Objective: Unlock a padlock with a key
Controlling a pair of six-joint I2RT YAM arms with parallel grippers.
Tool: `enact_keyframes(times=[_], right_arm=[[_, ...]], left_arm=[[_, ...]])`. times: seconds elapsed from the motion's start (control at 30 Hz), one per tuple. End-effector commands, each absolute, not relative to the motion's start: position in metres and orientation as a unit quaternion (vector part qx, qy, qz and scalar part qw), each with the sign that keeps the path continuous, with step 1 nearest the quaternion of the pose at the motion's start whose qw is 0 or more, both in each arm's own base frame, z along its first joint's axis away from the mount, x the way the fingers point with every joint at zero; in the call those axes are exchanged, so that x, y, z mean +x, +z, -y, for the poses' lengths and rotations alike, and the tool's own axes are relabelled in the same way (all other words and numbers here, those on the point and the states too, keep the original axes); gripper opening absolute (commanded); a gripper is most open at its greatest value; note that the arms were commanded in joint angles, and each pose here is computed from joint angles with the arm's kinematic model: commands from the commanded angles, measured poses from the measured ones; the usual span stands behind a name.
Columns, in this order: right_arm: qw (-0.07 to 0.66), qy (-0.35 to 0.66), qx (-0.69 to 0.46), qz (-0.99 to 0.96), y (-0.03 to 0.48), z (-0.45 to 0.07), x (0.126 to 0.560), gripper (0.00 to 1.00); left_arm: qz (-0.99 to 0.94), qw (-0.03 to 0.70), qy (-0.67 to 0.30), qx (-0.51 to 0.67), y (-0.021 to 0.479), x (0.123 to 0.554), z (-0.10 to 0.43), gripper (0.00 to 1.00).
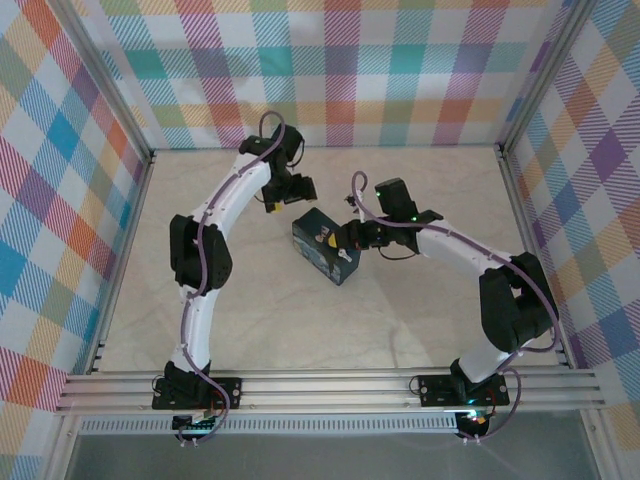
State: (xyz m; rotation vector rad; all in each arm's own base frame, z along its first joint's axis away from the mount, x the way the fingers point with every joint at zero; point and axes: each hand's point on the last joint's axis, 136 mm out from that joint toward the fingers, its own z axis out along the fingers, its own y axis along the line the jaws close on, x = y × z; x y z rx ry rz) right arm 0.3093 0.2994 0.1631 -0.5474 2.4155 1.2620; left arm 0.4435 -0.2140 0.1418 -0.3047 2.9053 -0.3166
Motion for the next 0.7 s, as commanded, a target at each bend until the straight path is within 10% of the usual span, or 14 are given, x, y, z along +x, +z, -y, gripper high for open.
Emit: enact_keyframes(times=[0.0, 0.67], right_arm=[[0.237, 0.452, -0.226, -0.83, 0.184, -0.31, 0.313, 0.12], [0.269, 0.411, -0.24, -0.837, 0.181, -0.328, 0.312, 0.12]], left_arm=[[-0.976, 0.091, -0.104, -0.171, 0.155, 0.423, 0.207, 0.83], [-0.949, 0.041, -0.163, -0.267, 0.14, 0.407, 0.241, 0.84]])
